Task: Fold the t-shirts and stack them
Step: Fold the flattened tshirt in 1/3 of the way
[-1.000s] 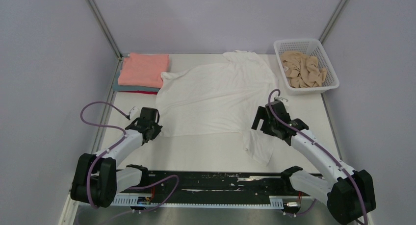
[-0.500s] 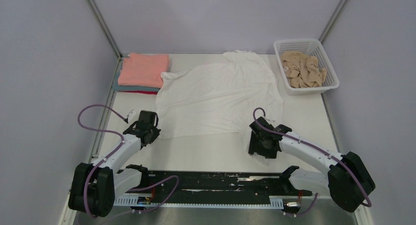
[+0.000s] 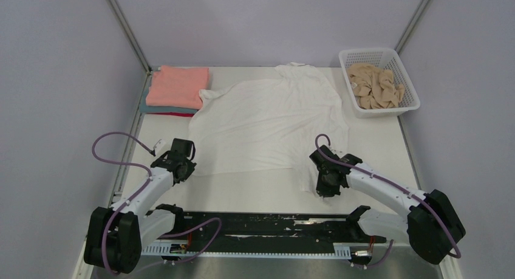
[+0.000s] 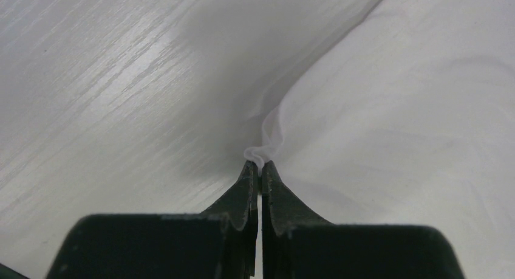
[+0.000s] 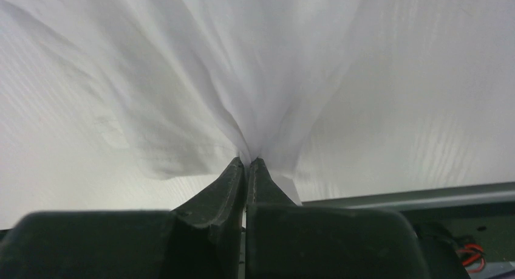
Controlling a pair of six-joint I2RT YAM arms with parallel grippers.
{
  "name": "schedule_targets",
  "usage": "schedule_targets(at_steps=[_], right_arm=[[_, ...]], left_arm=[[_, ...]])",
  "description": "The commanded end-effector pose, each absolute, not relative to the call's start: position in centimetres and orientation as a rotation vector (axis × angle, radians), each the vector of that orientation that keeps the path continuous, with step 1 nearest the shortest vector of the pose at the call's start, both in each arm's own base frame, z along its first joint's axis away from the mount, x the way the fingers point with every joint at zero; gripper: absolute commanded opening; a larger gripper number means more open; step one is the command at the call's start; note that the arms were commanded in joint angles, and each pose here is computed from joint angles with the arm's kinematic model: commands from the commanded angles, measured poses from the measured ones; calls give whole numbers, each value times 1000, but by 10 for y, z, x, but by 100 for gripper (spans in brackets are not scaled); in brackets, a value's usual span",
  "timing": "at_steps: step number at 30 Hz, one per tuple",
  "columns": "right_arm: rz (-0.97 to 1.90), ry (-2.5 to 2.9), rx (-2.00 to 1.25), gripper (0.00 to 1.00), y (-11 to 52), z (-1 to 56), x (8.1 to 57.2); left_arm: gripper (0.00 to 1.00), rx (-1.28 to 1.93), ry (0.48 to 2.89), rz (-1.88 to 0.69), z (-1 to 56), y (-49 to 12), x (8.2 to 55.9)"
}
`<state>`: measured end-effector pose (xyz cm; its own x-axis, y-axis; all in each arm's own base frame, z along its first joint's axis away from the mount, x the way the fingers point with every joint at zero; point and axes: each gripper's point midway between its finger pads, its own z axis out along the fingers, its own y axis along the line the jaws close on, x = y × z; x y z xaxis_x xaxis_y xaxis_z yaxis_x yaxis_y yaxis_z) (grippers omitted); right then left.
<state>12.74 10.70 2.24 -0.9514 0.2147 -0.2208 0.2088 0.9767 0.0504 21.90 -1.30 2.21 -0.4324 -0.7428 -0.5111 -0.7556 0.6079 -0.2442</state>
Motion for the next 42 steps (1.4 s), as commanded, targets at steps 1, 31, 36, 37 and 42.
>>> schedule_targets(at_steps=[1,31,36,37,42], right_arm=[[8,2858,375,2,95,64,121],[149,2397,392,0,97,156,265],[143,2334,410,0,95,160,314],[136,2328,414,0,93,160,323],[137,2339,393,0,93,156,362]], left_arm=[[0,-1305,2158,102,38,3,206],[0,-1199,2133,-113,79,-24,264],[0,-1253,2101,-92,83,-19,285],[0,-1278,2084,-80,84,-16,290],[0,-1345,2033,17,89,-2,301]])
